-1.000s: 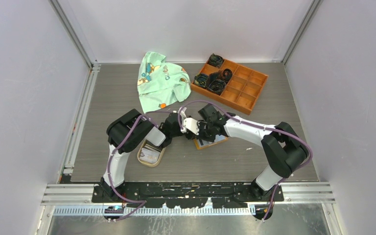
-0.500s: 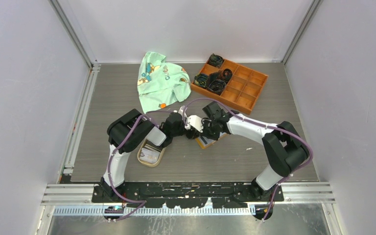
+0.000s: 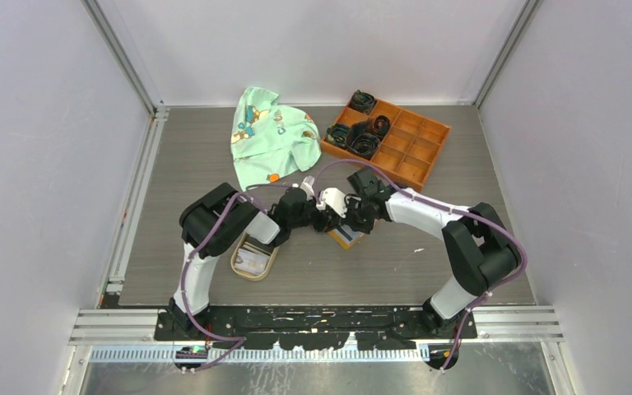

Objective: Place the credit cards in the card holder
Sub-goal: Insert the credit card into the card holder.

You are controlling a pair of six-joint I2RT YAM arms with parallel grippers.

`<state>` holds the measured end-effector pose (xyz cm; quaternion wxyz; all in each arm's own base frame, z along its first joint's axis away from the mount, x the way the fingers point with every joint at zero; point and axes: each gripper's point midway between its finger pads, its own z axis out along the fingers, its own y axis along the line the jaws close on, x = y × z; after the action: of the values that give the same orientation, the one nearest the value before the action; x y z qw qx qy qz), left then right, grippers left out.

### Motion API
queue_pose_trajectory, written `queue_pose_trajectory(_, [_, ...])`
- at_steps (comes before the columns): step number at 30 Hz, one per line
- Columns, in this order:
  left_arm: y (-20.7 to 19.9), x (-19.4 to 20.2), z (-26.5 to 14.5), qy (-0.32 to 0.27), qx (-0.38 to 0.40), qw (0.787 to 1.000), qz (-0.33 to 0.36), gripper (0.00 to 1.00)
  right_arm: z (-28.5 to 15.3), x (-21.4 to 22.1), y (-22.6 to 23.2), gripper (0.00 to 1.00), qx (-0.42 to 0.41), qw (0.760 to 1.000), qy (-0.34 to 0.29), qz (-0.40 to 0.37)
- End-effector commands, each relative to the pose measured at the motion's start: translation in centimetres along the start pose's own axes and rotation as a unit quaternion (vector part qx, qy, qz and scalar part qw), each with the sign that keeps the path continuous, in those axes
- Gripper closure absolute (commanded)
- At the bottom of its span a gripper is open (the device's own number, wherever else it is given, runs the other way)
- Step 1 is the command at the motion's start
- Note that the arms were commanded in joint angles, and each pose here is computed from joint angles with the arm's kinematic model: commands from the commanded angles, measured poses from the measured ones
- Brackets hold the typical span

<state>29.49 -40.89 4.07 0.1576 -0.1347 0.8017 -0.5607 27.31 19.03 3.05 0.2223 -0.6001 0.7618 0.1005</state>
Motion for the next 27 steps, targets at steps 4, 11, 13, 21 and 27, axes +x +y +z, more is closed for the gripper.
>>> queue_pose_trajectory(4, [2.0,0.2,-0.7,0.006,-0.056,0.998,0.02,0.71,-0.6,-1.3,-2.2,0.99,0.036,0.999,-0.021,0.027])
queue_pose_trajectory(11, [2.1,0.2,-1.2,0.004,-0.06,0.998,0.021,0.7,-0.7,-2.7,-0.6,0.99,-0.011,0.998,-0.055,0.041])
queue_pose_trajectory(13, [2.0,0.0,-1.3,0.003,-0.06,0.998,0.023,0.7,-0.6,-2.8,-0.2,0.99,-0.021,0.997,-0.057,0.04])
queue_pose_trajectory(21, [1.8,0.0,-1.7,0.012,-0.069,0.997,0.034,0.7,-0.1,-2.8,-0.7,0.98,-0.016,0.997,-0.049,0.058])
queue_pose_trajectory(27, [2.4,0.3,-1.1,0.024,-0.074,0.997,0.026,0.73,0.1,-2.5,-1.4,0.99,-0.001,0.997,-0.037,0.064])
